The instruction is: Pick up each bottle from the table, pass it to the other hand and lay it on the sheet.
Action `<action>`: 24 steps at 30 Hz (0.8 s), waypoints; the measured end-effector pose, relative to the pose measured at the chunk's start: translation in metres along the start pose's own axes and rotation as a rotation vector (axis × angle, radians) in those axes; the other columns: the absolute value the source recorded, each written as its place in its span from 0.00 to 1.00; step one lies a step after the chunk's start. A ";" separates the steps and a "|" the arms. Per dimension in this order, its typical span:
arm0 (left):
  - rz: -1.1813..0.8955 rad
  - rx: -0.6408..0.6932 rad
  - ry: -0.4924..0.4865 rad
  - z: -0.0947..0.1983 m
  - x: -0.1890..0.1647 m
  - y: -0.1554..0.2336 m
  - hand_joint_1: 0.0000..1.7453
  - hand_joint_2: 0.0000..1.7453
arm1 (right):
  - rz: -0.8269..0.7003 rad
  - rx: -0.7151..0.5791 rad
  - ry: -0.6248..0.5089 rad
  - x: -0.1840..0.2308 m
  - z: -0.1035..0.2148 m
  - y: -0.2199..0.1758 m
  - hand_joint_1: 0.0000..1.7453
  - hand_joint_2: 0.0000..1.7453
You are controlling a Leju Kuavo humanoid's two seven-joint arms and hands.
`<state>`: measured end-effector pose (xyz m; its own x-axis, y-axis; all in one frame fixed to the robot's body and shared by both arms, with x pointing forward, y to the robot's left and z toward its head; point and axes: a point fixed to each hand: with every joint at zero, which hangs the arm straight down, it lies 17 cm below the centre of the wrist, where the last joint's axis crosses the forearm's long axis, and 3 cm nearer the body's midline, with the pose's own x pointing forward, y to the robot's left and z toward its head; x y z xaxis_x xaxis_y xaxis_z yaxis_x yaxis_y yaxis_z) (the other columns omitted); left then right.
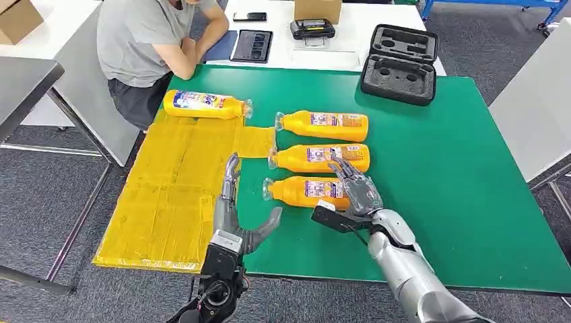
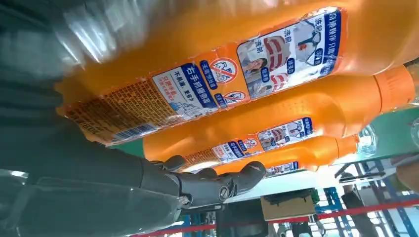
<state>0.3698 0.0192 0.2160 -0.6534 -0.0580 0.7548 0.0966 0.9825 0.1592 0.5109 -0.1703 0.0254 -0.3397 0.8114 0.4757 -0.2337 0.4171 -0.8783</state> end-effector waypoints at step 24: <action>-0.016 -0.009 0.008 0.004 -0.005 0.001 0.00 1.00 | 0.053 0.267 0.116 -0.029 0.002 0.027 0.95 1.00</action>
<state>0.3705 0.0213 0.2096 -0.6490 -0.0753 0.7570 0.0929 0.9798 0.1771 0.5120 -0.1831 -0.0120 -0.2549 0.8770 0.4072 -0.4547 0.2629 -0.8510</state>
